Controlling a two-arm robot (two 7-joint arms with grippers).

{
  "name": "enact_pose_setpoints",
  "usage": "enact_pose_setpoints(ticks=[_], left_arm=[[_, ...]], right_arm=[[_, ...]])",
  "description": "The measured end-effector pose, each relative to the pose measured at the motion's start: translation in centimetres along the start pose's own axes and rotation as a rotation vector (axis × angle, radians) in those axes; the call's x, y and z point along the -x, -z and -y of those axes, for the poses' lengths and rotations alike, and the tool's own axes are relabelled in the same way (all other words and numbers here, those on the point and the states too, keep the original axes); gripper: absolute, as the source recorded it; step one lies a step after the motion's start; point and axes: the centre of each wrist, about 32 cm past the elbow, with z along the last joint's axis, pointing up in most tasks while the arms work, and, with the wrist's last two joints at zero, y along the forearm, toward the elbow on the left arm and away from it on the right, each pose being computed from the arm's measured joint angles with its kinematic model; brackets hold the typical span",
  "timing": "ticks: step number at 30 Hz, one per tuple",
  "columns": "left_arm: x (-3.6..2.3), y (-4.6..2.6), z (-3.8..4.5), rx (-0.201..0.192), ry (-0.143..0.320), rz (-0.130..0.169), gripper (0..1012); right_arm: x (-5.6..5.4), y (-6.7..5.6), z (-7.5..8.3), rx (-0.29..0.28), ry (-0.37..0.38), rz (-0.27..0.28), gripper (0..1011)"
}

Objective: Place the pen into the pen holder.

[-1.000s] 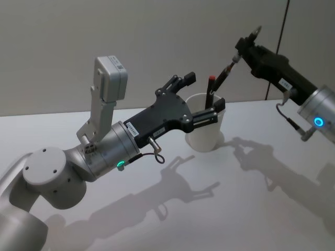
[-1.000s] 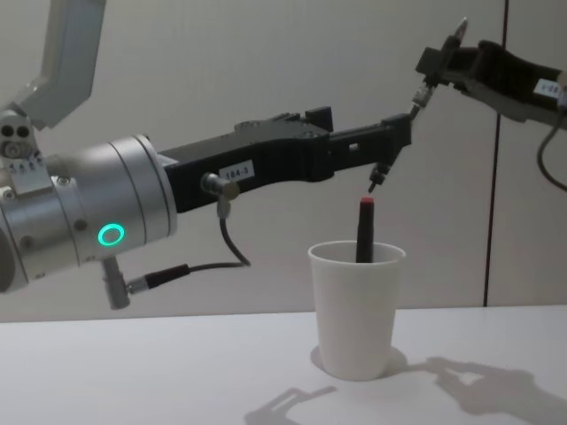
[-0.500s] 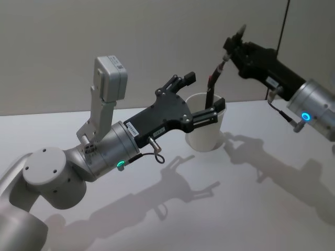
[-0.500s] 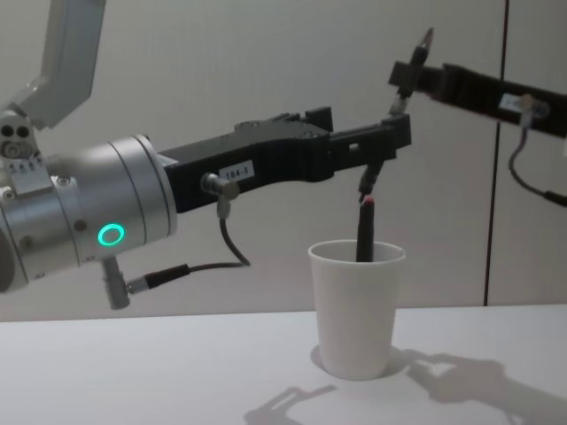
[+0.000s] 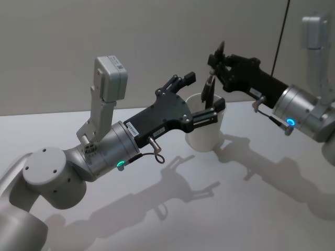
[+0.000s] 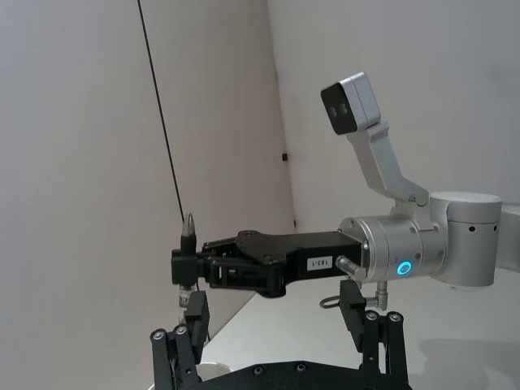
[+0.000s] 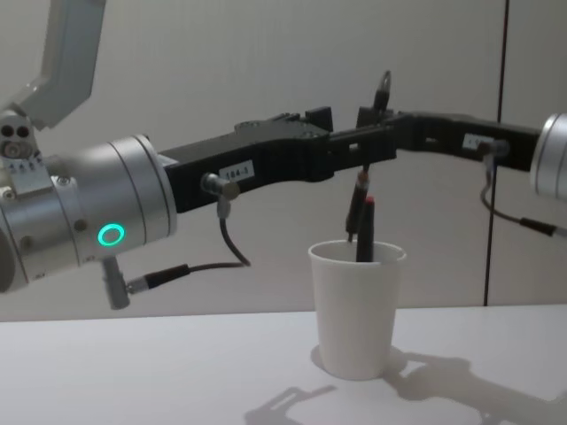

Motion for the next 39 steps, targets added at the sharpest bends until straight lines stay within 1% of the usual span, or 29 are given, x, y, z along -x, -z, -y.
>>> enact_pose_setpoints(ticks=[3,7,17,19,20,23,25,26,27,30,31,32,33,35,37,39], left_arm=[[0.00,0.00,0.00,0.000,0.000,0.000,1001],[0.00,0.00,0.00,0.000,0.000,0.000,1001],[0.00,0.00,0.00,0.000,0.000,0.000,1001],[0.00,0.00,0.00,0.000,0.000,0.000,1001],[0.00,0.00,0.00,0.000,0.000,0.000,1001],[0.00,0.00,0.00,0.000,0.000,0.000,1001],[0.00,0.00,0.00,0.000,0.000,0.000,1001],[0.00,0.00,0.00,0.000,0.000,0.000,1001],[0.00,0.00,0.00,0.000,0.000,0.000,1001],[0.00,0.00,0.00,0.000,0.000,0.000,1001],[0.00,0.00,0.00,0.000,0.000,0.000,1001],[0.00,0.00,0.00,0.000,0.000,0.000,1001],[0.00,0.00,0.00,0.000,0.000,0.000,1001],[0.00,0.00,0.00,0.000,0.000,0.000,1001],[0.00,0.00,0.00,0.000,0.000,0.000,1001],[0.00,0.00,0.00,0.000,0.000,0.000,1001]], right_arm=[[0.1,0.2,-0.2,0.022,0.006,0.027,118],[0.3,0.5,-0.3,0.040,0.013,0.047,118],[0.7,1.1,-0.5,0.084,0.031,0.064,118],[0.8,1.2,-0.5,0.089,0.033,0.065,132],[0.8,1.3,-0.5,0.091,0.033,0.065,176],[0.9,1.4,-0.5,0.099,0.036,0.067,225],[0.9,1.4,-0.5,0.104,0.038,0.068,301],[0.9,1.5,-0.5,0.105,0.039,0.068,317],[1.0,1.5,-0.5,0.107,0.040,0.069,378],[1.0,1.6,-0.5,0.110,0.041,0.070,435],[1.0,1.6,-0.5,0.112,0.042,0.070,496],[1.0,1.6,-0.5,0.113,0.042,0.071,527],[1.0,1.6,-0.5,0.114,0.042,0.071,527],[1.1,1.6,-0.5,0.116,0.043,0.071,613],[1.1,1.6,-0.5,0.117,0.043,0.071,657],[1.1,1.7,-0.5,0.118,0.044,0.072,727]])
